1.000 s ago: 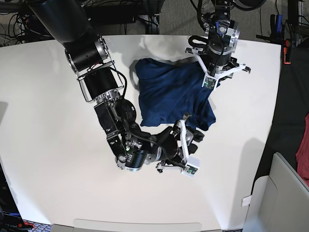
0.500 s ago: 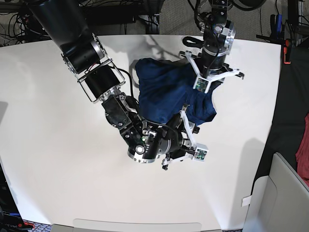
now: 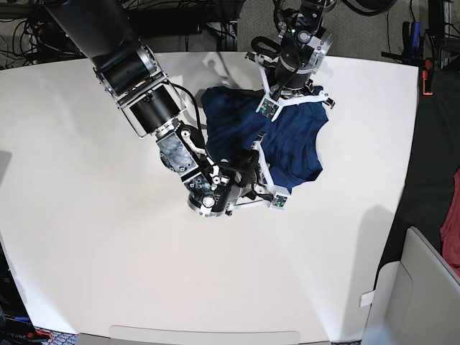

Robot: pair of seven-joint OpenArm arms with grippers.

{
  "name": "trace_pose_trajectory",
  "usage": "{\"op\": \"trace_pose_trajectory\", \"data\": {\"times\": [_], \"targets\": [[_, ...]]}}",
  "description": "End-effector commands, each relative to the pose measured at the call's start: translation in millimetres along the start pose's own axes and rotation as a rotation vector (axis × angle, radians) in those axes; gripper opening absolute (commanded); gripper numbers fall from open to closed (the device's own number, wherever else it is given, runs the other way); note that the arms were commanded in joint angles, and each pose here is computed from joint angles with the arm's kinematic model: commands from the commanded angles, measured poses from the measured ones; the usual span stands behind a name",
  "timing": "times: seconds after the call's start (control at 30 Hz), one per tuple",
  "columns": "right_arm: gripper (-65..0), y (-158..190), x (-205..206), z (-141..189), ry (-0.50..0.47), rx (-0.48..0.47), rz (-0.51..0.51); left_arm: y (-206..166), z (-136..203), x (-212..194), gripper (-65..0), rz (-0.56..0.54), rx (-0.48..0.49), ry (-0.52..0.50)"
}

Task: Fold the T-shirt properly
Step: 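Grasp the folded shirt with both grippers and lift it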

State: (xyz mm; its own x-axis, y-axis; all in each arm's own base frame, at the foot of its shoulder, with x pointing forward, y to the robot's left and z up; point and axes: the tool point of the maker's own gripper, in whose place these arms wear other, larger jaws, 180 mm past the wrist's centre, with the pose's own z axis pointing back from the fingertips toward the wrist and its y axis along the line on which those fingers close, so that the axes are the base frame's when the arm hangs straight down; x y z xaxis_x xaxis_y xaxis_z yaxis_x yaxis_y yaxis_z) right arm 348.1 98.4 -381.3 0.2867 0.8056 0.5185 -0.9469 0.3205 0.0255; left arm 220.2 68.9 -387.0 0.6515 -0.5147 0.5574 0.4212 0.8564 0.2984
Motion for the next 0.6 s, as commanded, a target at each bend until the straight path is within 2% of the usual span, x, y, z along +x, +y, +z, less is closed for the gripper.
{"op": "trace_pose_trajectory", "data": {"times": [0.0, 0.23, 0.47, 0.57], "targets": [[-58.5, -4.5, 21.9, 8.9, -0.057, -0.019, 0.028, 2.0, -2.4, 9.5, -64.3, -0.001, 0.008, -0.024], [-58.8, -14.1, -19.9, 8.0, 0.017, -0.046, 0.003, 9.3, -28.5, 6.8, -64.3, -0.039, 0.015, 0.011], [-58.8, -15.2, -52.3, 28.1, 0.033, -0.102, 0.034, 31.3, -40.8, 23.6, -64.3, -0.093, 0.054, -0.067], [-58.9, -17.2, -64.9, 40.9, 0.043, -0.132, 0.001, 42.2, -41.9, 34.3, -64.3, -0.107, 0.076, -0.096]]}}
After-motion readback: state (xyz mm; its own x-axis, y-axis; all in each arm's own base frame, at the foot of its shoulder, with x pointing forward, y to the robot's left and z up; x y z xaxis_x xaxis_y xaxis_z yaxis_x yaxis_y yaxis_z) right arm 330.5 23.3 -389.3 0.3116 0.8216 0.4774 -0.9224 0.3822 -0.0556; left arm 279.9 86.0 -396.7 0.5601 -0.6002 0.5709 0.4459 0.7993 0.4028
